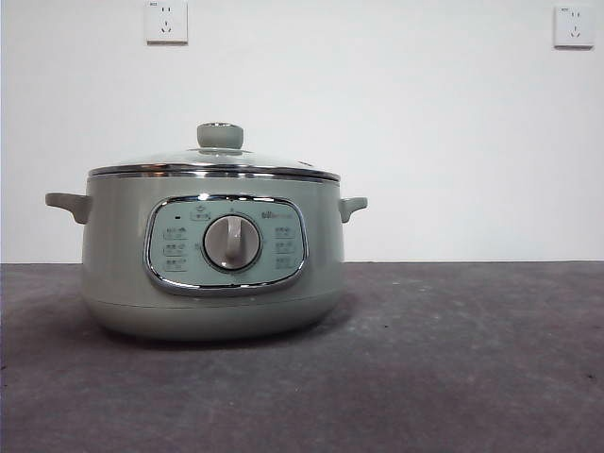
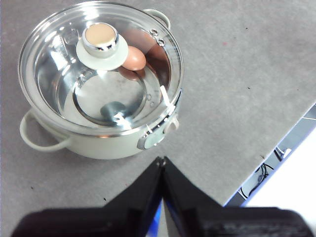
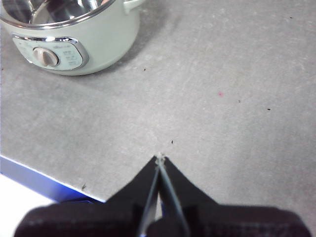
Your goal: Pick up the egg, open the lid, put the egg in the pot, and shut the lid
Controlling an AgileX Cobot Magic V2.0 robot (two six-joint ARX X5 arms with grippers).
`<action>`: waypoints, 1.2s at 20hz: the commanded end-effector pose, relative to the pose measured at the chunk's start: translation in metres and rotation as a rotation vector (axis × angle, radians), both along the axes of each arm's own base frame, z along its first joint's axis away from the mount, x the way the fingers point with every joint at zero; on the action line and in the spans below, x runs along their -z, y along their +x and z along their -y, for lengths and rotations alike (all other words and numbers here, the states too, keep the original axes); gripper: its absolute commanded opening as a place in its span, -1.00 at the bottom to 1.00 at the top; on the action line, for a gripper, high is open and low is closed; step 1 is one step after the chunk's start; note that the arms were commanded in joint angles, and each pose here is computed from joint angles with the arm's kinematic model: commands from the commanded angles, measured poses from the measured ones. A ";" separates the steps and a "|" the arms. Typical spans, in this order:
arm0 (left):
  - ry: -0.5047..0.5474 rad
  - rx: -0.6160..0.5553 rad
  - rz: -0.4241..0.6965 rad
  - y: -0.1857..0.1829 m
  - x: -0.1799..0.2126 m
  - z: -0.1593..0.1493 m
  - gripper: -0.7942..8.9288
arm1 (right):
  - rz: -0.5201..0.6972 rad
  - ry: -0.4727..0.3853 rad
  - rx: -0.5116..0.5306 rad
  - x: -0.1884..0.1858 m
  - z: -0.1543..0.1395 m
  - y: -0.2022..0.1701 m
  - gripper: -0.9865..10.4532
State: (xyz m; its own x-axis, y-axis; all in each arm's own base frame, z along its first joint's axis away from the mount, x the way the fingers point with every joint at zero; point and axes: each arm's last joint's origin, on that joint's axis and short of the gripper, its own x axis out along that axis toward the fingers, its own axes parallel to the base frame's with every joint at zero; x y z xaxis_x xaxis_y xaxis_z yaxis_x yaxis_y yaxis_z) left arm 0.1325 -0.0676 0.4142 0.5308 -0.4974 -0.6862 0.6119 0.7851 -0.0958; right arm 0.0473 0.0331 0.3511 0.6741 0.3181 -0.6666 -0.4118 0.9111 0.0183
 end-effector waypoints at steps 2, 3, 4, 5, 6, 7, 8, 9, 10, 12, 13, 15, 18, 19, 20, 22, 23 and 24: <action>-0.030 0.001 0.108 0.007 -0.007 0.001 -0.84 | -0.008 0.004 0.004 0.002 -0.001 0.001 -0.83; -0.046 0.005 0.164 0.009 -0.012 0.001 -0.84 | -0.008 0.004 0.004 0.002 -0.001 0.001 -0.83; -0.058 -0.001 0.244 0.008 -0.018 -0.002 -0.84 | -0.008 0.004 0.004 0.002 -0.001 0.001 -0.83; -0.068 -0.010 0.336 0.007 -0.026 -0.007 -0.84 | -0.008 0.003 0.004 0.002 -0.001 0.000 -0.83; -0.070 -0.029 0.430 0.005 -0.033 -0.013 -0.84 | -0.008 0.004 0.004 0.002 -0.001 0.001 -0.83; -0.073 -0.054 0.529 0.001 -0.039 -0.021 -0.84 | -0.008 0.004 0.004 0.002 -0.001 0.001 -0.83; -0.084 -0.073 0.590 -0.003 -0.040 -0.027 -0.84 | -0.008 0.004 0.004 0.002 -0.001 0.000 -0.83; -0.100 -0.091 0.641 -0.008 -0.037 -0.033 -0.84 | -0.008 0.004 0.004 0.002 -0.001 0.001 -0.83; -0.109 -0.110 0.683 -0.015 -0.029 -0.039 -0.84 | -0.008 0.004 0.004 0.002 -0.001 0.001 -0.83; -0.080 -0.204 0.739 -0.025 -0.002 -0.050 -0.84 | -0.008 0.004 0.004 0.002 -0.001 0.001 -0.83; -0.052 -0.255 0.757 -0.030 0.016 -0.055 -0.84 | -0.008 0.004 0.004 0.002 -0.001 0.001 -0.83; -0.027 -0.319 0.784 -0.034 0.056 -0.060 -0.84 | -0.008 0.004 0.004 0.002 -0.001 0.001 -0.83; -0.057 -0.356 0.785 -0.036 0.114 -0.062 -0.84 | -0.008 0.004 0.004 0.002 -0.001 0.001 -0.83; -0.070 -0.366 0.775 -0.036 0.132 -0.062 -0.84 | -0.008 0.004 0.004 0.002 -0.001 0.001 -0.83; -0.086 -0.379 0.759 -0.036 0.150 -0.062 -0.84 | -0.008 0.004 0.004 0.002 -0.001 0.001 -0.83; -0.105 -0.412 0.710 -0.036 0.182 -0.063 -0.84 | -0.008 0.004 0.004 0.002 -0.001 0.001 -0.83; -0.110 -0.418 0.694 -0.036 0.195 -0.063 -0.84 | -0.008 0.004 0.004 0.002 -0.001 0.000 -0.83; -0.108 -0.418 0.686 -0.036 0.207 -0.063 -0.84 | -0.008 0.004 0.004 0.002 -0.001 0.000 -0.83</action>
